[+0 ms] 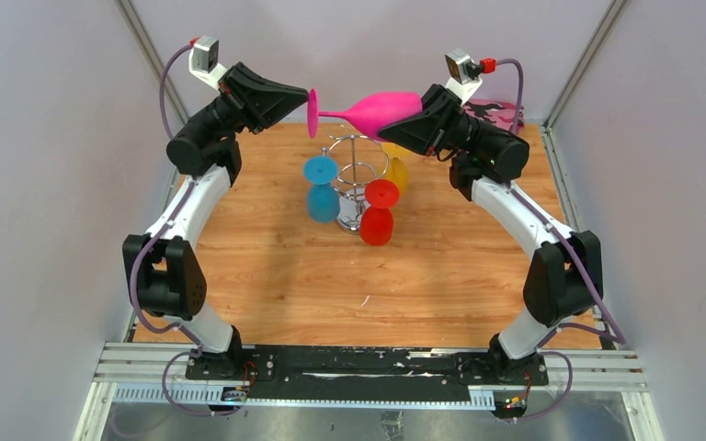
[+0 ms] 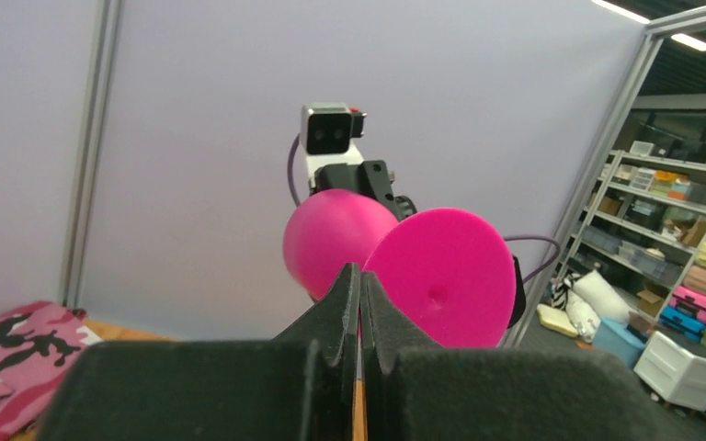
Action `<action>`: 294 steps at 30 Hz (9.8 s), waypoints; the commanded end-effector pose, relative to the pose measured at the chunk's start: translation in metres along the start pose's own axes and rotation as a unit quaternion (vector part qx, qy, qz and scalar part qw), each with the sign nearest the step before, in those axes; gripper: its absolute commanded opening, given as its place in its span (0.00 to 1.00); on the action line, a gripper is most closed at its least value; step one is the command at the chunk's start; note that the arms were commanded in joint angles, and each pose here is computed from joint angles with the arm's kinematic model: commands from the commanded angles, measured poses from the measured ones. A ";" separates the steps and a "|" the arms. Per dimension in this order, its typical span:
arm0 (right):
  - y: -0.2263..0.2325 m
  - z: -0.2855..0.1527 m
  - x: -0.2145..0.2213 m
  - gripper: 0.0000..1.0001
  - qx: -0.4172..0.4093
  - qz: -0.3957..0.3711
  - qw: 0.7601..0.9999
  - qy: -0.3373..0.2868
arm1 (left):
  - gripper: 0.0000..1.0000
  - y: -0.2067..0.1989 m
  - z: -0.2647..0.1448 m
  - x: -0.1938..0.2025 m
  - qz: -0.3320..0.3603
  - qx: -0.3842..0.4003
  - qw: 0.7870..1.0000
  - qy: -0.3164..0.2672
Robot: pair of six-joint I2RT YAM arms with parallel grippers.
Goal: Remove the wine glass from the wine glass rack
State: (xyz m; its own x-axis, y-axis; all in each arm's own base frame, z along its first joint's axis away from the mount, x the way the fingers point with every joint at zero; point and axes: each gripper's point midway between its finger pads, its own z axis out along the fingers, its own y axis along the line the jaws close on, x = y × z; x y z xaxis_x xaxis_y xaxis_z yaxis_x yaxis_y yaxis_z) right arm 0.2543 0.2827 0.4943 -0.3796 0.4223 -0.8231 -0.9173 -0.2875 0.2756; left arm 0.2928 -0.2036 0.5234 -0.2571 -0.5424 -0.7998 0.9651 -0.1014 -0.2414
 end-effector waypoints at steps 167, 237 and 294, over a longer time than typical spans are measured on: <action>-0.107 -0.232 -0.032 0.60 0.665 -0.167 0.699 0.203 | 0.49 0.090 -0.120 0.103 -0.138 -0.442 0.885 0.054; -0.129 -0.219 -0.013 0.55 0.630 -0.138 0.743 0.180 | 0.01 0.097 -0.146 0.149 -0.214 -0.450 0.864 0.072; -0.142 -0.220 -0.001 0.54 0.620 -0.118 0.753 0.186 | 0.00 0.073 -0.145 0.145 -0.273 -0.411 0.868 0.059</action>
State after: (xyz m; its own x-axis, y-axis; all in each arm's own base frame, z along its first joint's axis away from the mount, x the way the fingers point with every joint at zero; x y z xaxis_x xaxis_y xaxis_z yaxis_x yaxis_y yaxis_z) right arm 0.4113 0.1229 0.3542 -0.3241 -0.0059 -0.9460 -0.4249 0.8943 0.1400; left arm 0.3194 -0.1695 0.3000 -0.7170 -0.5152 -0.4695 0.3168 0.3592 -0.8779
